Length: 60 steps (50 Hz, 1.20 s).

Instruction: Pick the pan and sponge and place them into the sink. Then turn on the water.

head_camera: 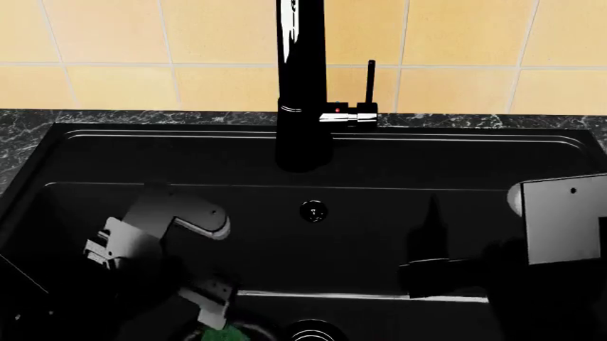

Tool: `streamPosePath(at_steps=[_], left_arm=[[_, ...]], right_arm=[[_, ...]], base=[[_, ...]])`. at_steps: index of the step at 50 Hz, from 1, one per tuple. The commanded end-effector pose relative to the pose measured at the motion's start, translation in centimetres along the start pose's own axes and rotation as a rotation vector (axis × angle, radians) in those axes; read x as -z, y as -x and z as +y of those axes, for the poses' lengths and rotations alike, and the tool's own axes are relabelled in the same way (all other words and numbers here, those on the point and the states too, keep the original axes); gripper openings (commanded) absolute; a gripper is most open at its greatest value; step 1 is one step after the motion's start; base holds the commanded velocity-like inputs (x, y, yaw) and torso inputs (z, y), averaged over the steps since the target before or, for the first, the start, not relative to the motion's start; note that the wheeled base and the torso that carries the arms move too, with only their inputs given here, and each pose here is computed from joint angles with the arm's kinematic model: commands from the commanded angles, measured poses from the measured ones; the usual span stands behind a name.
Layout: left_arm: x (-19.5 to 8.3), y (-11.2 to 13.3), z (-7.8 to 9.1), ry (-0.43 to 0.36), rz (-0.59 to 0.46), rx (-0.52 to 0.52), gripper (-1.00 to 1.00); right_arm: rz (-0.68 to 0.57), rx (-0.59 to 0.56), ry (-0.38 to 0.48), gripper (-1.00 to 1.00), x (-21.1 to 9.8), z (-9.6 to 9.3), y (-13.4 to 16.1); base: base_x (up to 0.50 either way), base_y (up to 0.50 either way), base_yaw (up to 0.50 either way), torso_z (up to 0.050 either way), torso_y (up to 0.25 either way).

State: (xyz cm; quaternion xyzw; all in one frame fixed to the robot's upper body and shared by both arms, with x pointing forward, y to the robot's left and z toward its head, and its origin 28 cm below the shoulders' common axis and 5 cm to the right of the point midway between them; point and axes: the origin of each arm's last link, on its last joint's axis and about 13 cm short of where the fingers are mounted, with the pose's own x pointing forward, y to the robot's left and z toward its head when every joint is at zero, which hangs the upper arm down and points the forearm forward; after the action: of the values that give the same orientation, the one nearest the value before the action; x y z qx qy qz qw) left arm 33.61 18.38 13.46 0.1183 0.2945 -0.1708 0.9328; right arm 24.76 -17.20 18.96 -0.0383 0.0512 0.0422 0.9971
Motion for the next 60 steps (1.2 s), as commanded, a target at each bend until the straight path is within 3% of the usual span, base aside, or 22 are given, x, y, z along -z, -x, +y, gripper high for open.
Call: streamPosePath(at_steps=[1, 20, 27, 42, 60], left_arm=[[-3.5, 4.2, 1.4, 0.039, -0.211, -0.044, 1.00], [-5.3, 7.1, 4.2, 0.136, -0.401, -0.241, 1.00], [-4.8, 7.3, 4.6, 0.166, -0.386, -0.307, 1.00], [-4.3, 7.9, 4.8, 0.166, -0.376, -0.321, 1.00], [-4.0, 7.7, 4.8, 0.155, -0.362, -0.328, 1.00]], right_arm=[[-0.107, 0.026, -0.034, 1.00, -1.0, -0.3, -0.4], [-0.173, 0.046, -0.002, 1.00, -1.9, -1.0, -1.2], [-0.186, 0.068, -0.002, 1.00, -2.2, -1.3, -1.0], [-0.165, 0.073, 0.029, 1.00, -1.7, -1.2, -0.9], [-0.154, 0.061, 0.030, 1.00, -1.9, -1.1, -0.8]], base=[[0.00, 0.00, 0.00, 0.000, 0.000], [0.00, 0.00, 0.00, 0.000, 0.000], [0.00, 0.00, 0.00, 0.000, 0.000], [0.02, 0.00, 0.00, 0.000, 0.000], [0.27, -0.16, 0.00, 0.000, 0.001]])
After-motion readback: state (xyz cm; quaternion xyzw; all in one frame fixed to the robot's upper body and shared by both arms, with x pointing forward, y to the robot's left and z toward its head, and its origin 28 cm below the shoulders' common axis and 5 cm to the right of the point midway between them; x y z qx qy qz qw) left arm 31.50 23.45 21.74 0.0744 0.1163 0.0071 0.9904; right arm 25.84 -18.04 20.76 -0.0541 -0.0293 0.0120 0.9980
